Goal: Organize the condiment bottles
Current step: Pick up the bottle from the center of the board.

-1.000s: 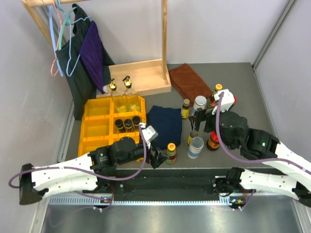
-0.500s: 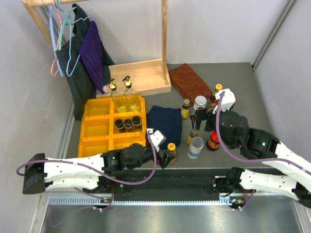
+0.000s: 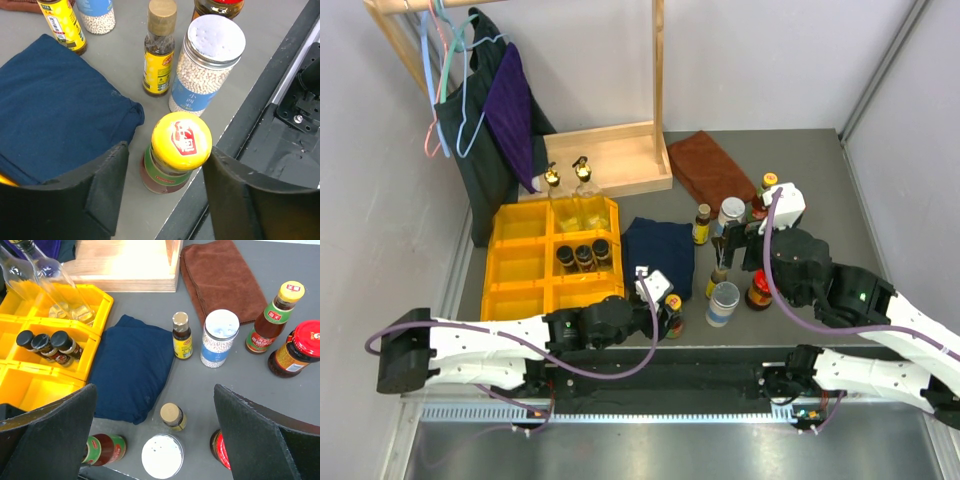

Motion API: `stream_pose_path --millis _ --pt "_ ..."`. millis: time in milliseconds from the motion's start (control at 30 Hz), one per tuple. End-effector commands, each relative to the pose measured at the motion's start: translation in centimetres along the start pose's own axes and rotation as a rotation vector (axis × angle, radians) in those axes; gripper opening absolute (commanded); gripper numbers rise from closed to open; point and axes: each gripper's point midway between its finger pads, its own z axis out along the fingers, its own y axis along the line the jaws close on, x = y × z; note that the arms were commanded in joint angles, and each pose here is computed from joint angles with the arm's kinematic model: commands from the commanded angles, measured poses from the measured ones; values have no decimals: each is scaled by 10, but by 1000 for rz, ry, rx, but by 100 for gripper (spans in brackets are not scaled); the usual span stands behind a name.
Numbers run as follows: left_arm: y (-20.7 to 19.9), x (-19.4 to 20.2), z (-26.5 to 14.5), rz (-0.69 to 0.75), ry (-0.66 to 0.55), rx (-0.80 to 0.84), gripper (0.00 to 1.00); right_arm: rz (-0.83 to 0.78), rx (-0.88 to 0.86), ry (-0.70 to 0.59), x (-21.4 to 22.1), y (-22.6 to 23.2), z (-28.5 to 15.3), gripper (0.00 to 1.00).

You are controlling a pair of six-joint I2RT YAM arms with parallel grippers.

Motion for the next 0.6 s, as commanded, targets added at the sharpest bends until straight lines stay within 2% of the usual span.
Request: stream_pose_path --millis 0,100,133,167,233,467,567 --pt "-8 -40 0 -46 -113 17 59 23 20 -25 -8 -5 -2 99" --pt "-10 -43 -1 -47 -113 23 39 23 23 -23 -6 -6 -1 99" --pt "-11 -44 -1 -48 -114 25 23 21 25 -22 -6 -6 -1 99" --pt "-10 -46 -2 -50 -117 24 12 20 25 -21 -5 -7 -1 99" --pt "-8 -48 -3 -62 -118 8 0 23 24 -20 -4 -6 -1 99" --pt "0 -83 -19 -134 -160 -44 0 26 29 -20 -4 -7 -1 99" --pt "15 -98 -31 -159 -164 -133 0 30 31 -22 -4 -8 -1 99"
